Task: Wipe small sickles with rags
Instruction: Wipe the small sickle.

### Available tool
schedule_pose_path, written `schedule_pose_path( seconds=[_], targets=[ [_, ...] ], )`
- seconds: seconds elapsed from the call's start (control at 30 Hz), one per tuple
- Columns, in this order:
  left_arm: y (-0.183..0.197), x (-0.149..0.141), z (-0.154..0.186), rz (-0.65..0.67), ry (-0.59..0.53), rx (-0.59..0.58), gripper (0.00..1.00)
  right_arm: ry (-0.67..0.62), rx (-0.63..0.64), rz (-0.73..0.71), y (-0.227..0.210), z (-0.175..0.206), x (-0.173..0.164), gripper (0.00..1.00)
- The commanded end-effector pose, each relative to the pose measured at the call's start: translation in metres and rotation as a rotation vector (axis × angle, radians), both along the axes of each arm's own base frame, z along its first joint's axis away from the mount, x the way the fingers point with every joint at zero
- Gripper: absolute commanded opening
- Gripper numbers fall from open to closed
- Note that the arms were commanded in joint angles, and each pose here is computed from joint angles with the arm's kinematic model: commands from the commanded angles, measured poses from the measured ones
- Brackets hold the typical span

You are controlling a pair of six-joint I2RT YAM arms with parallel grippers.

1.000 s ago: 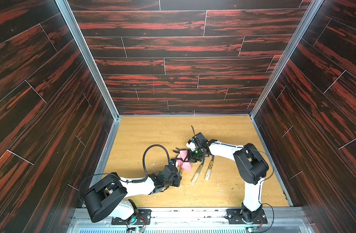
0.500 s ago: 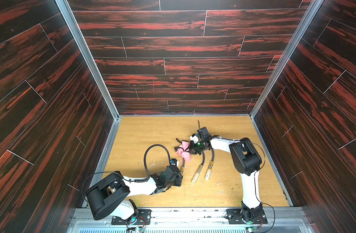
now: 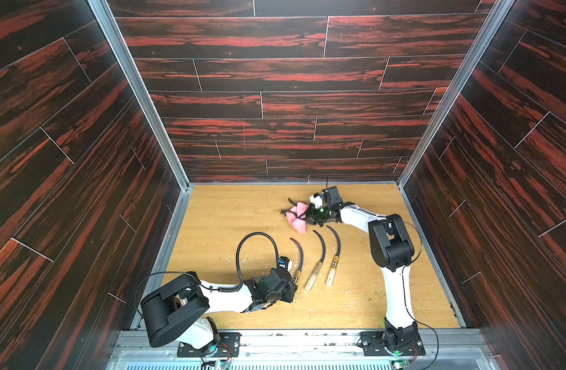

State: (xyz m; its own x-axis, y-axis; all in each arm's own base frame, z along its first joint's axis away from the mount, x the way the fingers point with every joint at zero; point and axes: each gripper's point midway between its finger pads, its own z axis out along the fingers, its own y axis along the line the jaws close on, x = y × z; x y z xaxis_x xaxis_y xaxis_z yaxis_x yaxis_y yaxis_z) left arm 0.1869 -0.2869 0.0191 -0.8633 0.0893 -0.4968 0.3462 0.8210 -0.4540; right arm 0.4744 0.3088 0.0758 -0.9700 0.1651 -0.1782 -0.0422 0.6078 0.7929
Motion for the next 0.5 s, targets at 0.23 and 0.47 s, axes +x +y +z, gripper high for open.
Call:
schedule_pose_path(
  seconds=[0.23,0.47],
  targets=[
    [0.022,-0.011,-0.026,0.015,0.065,0.137,0.01,-0.075,-0.129,0.080,-0.028,0.052,-0.076,0.00],
    [0.008,-0.003,-0.025,0.025,0.061,0.104,0.01,-0.016,-0.235,0.120,-0.031,0.027,-0.161,0.00]
  ],
)
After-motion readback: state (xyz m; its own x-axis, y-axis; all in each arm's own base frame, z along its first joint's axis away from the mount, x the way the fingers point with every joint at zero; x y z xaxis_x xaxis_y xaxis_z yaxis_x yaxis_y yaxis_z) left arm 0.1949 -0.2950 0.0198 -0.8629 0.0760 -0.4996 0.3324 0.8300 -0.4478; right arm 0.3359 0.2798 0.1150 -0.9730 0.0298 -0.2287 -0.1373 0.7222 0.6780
